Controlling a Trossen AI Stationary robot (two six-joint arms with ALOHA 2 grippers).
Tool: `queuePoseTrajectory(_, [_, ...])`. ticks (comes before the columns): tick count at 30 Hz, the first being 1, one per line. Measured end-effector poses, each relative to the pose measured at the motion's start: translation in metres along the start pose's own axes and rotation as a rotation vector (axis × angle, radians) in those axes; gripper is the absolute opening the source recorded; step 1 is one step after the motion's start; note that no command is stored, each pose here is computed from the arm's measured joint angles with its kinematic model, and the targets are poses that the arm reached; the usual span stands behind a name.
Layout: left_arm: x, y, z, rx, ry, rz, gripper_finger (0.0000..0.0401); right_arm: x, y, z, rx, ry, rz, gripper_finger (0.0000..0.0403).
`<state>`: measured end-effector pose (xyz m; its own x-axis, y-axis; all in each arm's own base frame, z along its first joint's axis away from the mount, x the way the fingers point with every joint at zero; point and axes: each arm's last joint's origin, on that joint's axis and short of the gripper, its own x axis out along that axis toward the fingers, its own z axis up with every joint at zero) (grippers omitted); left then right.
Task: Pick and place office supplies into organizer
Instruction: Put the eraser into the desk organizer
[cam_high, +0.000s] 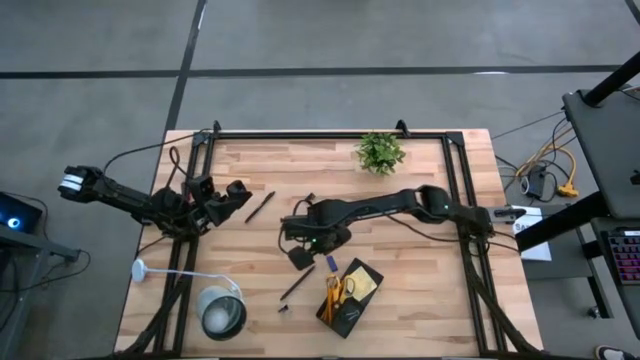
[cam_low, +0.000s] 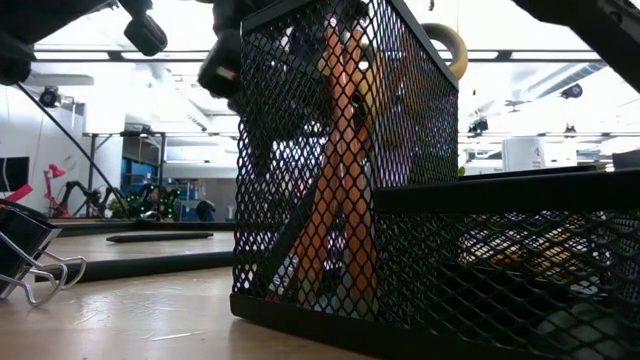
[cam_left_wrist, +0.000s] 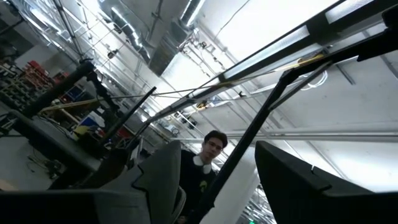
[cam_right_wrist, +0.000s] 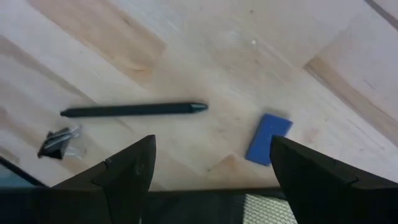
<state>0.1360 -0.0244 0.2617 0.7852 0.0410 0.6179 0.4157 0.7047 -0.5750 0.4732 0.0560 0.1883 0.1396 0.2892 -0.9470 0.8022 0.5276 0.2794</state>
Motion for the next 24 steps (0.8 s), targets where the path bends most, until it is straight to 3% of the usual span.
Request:
queuePoseTrajectory(11, [0.0,0.0,-0.001,-0.002,0.022,-0.022,0.0191,0.005,-0.003,0.002,0.052,0.006,-0.096,0.0292])
queuePoseTrajectory(16, [0.0,-0.001,-0.001,-0.002,0.024,-0.028,0.0191,0.015,-0.007,-0.002,0.099,0.106,-0.087,0.0292])
queuePoseTrajectory(24, [-0.001,-0.003,0.001,-0.005,0.019,-0.045,0.0191,0.021,-0.011,-0.003,0.124,0.126,-0.106,0.0283])
